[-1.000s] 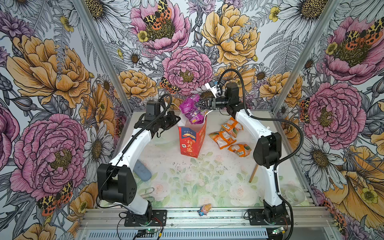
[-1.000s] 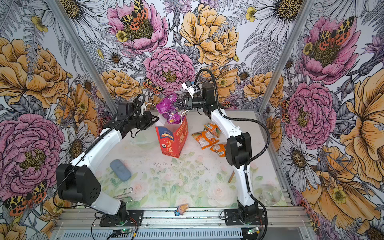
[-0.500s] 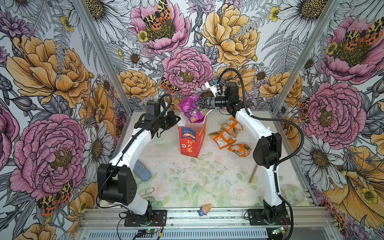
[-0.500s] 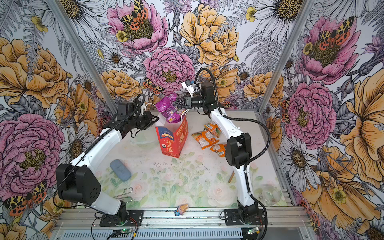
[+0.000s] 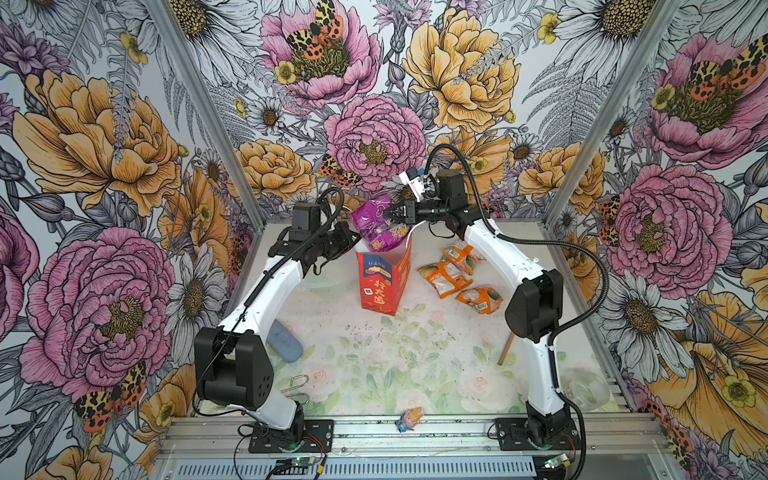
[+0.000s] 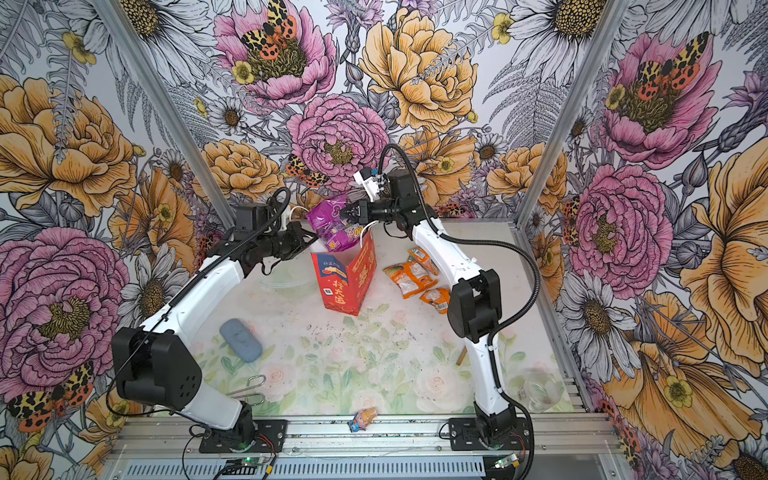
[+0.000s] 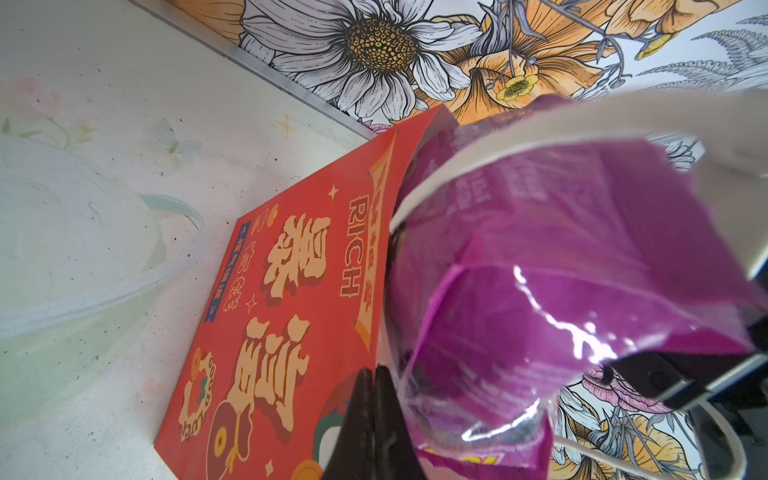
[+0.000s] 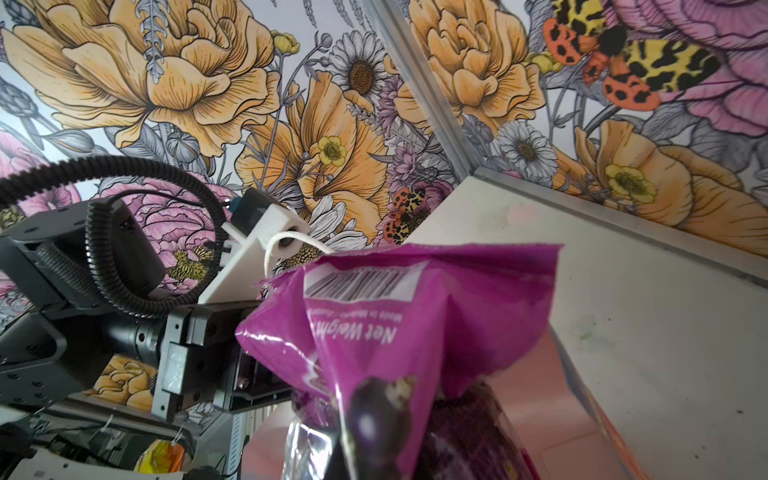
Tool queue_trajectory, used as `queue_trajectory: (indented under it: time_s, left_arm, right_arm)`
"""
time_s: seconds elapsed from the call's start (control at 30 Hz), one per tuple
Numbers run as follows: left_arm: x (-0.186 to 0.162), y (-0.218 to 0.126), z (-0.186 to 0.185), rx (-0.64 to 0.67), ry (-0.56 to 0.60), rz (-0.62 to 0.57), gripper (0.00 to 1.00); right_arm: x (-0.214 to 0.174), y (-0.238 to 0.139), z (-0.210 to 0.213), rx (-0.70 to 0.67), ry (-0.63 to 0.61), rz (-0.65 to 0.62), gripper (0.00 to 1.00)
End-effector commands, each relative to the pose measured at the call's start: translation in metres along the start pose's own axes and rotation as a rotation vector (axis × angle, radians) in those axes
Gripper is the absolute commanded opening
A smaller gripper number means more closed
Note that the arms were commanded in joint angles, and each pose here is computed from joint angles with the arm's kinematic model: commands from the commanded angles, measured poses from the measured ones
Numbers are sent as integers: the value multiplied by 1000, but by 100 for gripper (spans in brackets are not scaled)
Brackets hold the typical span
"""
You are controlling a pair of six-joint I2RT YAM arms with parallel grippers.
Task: Place the snacks into the paper bag
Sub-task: 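Hold the purple bag inside the red bag's mouth with the right gripper, then push the purple bag down into the red bag with the right gripper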
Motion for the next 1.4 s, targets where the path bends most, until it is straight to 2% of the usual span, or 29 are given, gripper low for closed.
queue_trajectory:
  time_s: [0.0, 0.27, 0.6, 0.8, 1.1, 1.37]
  left_arm:
    - [1, -5, -11, -26, 12, -13, 0]
    - [2, -6, -13, -28, 10, -18, 0]
    - [-2, -3, -22, -24, 17, -24, 0]
    - [-12, 5, -30, 4, 11, -36, 0]
    - [-33, 24, -43, -32, -38, -56, 0]
    - [-32, 20, -45, -30, -48, -93, 0]
  right_arm:
    - [40, -32, 30, -97, -96, -127, 0]
    - [38, -41, 21, -271, -37, -130, 0]
    - [44, -44, 33, -328, -39, -132, 0]
    - [45, -45, 47, -382, -93, -128, 0]
    - [45, -50, 39, -528, -31, -149, 0]
    - [43, -54, 38, -591, -36, -155, 0]
Point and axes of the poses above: each gripper's point midway between its finger pads, its own y axis out along the fingers, its own z axis along the line the jaws close on, x = y × z, the point moved 1 cm from there along -y, back along the fingers
